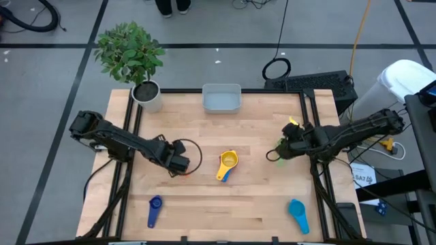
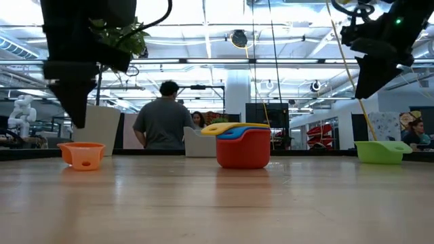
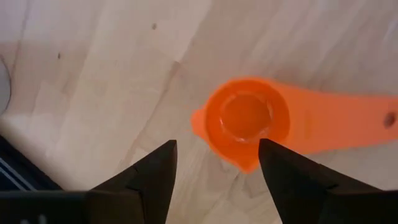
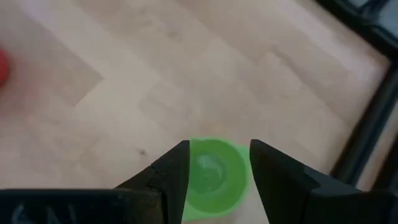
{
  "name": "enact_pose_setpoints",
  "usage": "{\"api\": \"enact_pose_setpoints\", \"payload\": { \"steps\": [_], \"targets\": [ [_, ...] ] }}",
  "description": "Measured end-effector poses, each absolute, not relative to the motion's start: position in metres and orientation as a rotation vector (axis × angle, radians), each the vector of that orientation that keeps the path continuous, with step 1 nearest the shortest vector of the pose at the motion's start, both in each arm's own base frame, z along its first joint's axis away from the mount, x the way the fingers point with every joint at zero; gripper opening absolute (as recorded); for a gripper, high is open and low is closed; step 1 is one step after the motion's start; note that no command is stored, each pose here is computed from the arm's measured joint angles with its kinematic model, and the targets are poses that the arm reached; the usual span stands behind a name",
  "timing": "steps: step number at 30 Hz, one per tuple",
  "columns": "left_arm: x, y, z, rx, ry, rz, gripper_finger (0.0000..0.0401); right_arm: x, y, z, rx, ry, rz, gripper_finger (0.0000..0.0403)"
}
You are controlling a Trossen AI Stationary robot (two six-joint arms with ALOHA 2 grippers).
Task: Nest measuring cups in basket
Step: Stack the green measuring cup on top of the yellow measuring cup
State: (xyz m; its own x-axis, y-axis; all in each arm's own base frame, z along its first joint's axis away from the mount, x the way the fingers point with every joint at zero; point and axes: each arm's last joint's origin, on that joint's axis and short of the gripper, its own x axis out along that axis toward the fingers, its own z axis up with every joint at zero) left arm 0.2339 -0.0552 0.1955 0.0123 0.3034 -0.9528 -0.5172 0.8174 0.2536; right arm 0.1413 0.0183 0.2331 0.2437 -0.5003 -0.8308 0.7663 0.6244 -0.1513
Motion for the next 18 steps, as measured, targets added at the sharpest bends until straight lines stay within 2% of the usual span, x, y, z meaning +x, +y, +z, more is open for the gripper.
{"api": "enact_pose_setpoints", "payload": {
  "steps": [7, 12, 18],
  "targets": [
    [0.226, -0.042, 0.217, -0.275, 1.3, 0.708, 0.023, 0.128, 0.007, 0.218, 0.464, 1.006, -0.99, 0.016],
    [0.222, -0.041, 0.225, -0.243, 1.232, 0.72, 0.023, 0.116, -0.001, 0.196, 0.574, 1.04, -1.091, 0.016],
    [0.222, -0.044, 0.227, -0.162, 1.178, 0.745, 0.023, 0.11, -0.007, 0.188, 0.635, 1.054, -1.109, 0.016]
  ]
}}
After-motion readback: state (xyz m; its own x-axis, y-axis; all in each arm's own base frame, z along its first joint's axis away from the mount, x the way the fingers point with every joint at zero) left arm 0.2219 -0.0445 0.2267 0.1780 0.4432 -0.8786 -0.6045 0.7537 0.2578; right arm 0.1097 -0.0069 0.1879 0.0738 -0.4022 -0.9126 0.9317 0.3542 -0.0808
